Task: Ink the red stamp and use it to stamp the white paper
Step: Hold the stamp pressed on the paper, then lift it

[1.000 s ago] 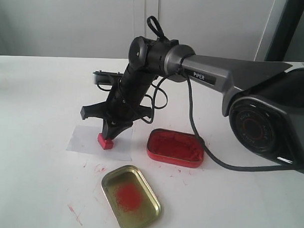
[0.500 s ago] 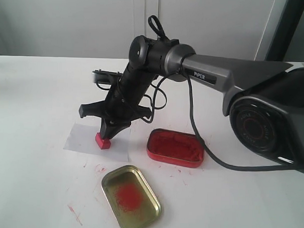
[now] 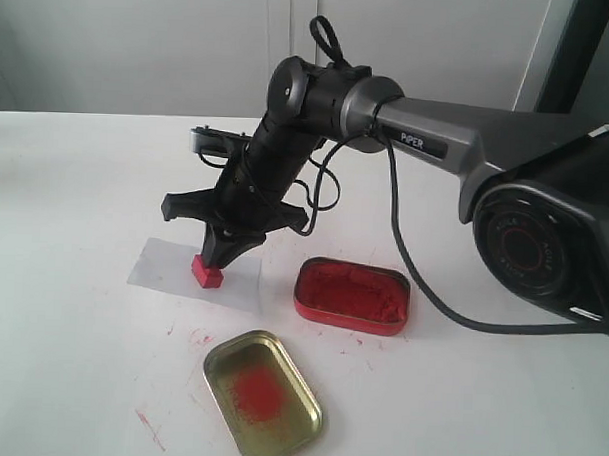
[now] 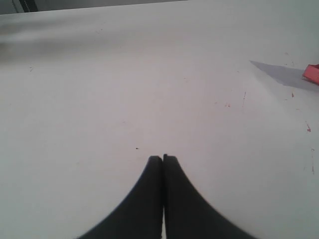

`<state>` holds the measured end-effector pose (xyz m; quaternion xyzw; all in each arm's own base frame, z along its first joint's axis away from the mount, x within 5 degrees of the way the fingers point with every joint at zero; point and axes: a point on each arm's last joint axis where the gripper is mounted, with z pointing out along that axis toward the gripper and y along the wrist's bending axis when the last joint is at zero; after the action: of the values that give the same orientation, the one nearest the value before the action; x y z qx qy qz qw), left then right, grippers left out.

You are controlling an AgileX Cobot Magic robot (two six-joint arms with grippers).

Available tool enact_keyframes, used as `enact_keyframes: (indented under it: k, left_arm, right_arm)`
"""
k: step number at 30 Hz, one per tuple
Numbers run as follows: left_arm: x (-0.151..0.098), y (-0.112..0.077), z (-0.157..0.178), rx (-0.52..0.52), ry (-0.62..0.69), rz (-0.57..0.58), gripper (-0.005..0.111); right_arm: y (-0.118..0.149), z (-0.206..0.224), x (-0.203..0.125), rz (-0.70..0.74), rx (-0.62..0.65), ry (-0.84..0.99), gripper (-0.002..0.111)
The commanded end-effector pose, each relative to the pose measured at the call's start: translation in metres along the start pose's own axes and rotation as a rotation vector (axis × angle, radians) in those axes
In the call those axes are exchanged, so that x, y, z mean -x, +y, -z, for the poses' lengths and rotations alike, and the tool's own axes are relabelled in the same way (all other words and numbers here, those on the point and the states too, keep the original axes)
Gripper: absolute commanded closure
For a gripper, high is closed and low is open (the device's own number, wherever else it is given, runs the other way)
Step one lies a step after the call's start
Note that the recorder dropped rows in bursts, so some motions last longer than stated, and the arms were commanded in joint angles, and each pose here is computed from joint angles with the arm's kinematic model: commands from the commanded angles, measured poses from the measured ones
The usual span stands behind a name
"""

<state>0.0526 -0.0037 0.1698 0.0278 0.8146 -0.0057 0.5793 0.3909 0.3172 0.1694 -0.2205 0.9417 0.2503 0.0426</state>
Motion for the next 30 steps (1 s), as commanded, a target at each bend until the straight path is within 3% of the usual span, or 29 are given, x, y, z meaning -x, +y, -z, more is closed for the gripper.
enact_keyframes:
  k: [1,12,30]
  left_arm:
    - [-0.001,0.0,0.0,-0.001,-0.004,0.005,0.107]
    - [-0.001,0.0,0.0,-0.001,-0.004,0.005,0.107]
    - [-0.001,0.0,0.0,-0.001,-0.004,0.005,0.107]
  right_arm:
    - [-0.006,0.003,0.001,-0.012,0.025,0.003,0.108]
    - [-0.009,-0.002,0.001,-0.017,0.026,0.01,0.108]
    - [-0.003,0.026,-0.001,0.006,0.032,0.026,0.108]
